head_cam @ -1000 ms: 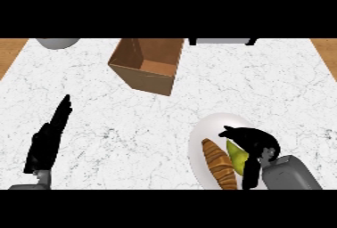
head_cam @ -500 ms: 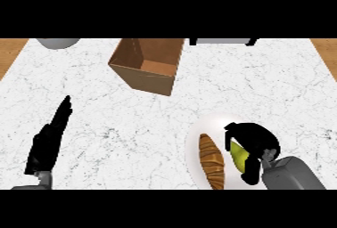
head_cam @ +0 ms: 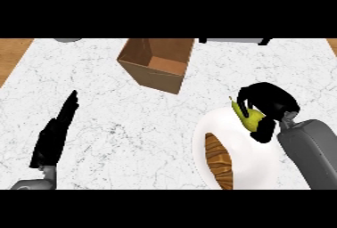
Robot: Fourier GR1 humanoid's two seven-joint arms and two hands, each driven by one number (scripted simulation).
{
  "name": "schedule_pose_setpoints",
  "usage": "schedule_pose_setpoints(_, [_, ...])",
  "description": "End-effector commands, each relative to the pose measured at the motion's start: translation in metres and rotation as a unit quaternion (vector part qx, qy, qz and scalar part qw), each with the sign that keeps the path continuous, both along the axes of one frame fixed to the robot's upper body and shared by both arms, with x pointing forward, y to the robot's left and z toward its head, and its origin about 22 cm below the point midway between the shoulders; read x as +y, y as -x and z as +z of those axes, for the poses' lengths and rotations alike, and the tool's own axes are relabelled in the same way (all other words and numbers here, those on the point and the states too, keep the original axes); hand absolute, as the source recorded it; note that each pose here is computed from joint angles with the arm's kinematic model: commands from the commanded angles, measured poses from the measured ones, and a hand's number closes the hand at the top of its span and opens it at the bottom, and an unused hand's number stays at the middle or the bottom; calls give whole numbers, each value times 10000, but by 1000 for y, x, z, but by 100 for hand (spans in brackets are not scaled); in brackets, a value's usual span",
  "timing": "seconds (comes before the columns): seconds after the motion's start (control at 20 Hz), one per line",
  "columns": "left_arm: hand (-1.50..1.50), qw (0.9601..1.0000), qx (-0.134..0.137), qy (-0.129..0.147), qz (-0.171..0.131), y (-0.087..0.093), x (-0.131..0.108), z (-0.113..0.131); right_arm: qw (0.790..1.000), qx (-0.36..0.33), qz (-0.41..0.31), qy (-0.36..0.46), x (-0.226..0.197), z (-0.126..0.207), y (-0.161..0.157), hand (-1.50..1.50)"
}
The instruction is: Pick the pear from the plate and place it in the cardboard box
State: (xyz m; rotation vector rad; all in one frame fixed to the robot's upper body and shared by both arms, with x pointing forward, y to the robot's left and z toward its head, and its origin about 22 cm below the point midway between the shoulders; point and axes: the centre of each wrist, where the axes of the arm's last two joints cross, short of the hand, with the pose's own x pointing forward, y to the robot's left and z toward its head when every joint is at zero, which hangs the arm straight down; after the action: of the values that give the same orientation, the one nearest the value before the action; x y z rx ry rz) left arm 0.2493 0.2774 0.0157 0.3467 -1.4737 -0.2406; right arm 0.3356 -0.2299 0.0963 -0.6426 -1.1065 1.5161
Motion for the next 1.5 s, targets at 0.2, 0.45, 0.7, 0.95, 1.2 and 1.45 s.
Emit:
schedule_pose_setpoints(0.2, [0, 9995, -128, 60, -268, -8, -9, 8, 9831, -1724, 570, -236, -57, 60, -55, 150])
schedule_pose_setpoints(0.45, [0, 9994, -139, 58, -299, -14, -22, 9, 9657, -1970, 1015, -1351, -68, 82, -84, 150])
schedule_pose_setpoints(0.7, [0, 9998, -81, 46, -200, -10, -10, 5, 9130, -1983, 1692, -3138, -60, 99, -101, 150])
schedule_pose_setpoints(0.95, [0, 10000, -6, -10, -41, -3, 2, -12, 8862, -1670, 2197, -3722, -19, 118, -124, 150])
schedule_pose_setpoints(1.2, [0, 10000, 44, 64, -6, 5, -4, 8, 8782, -1569, 2367, -3849, 4, 142, -137, 150])
schedule_pose_setpoints(1.45, [0, 10000, 79, -23, 36, 4, -1, -3, 8908, -1499, 2301, -3620, 70, 141, -143, 150])
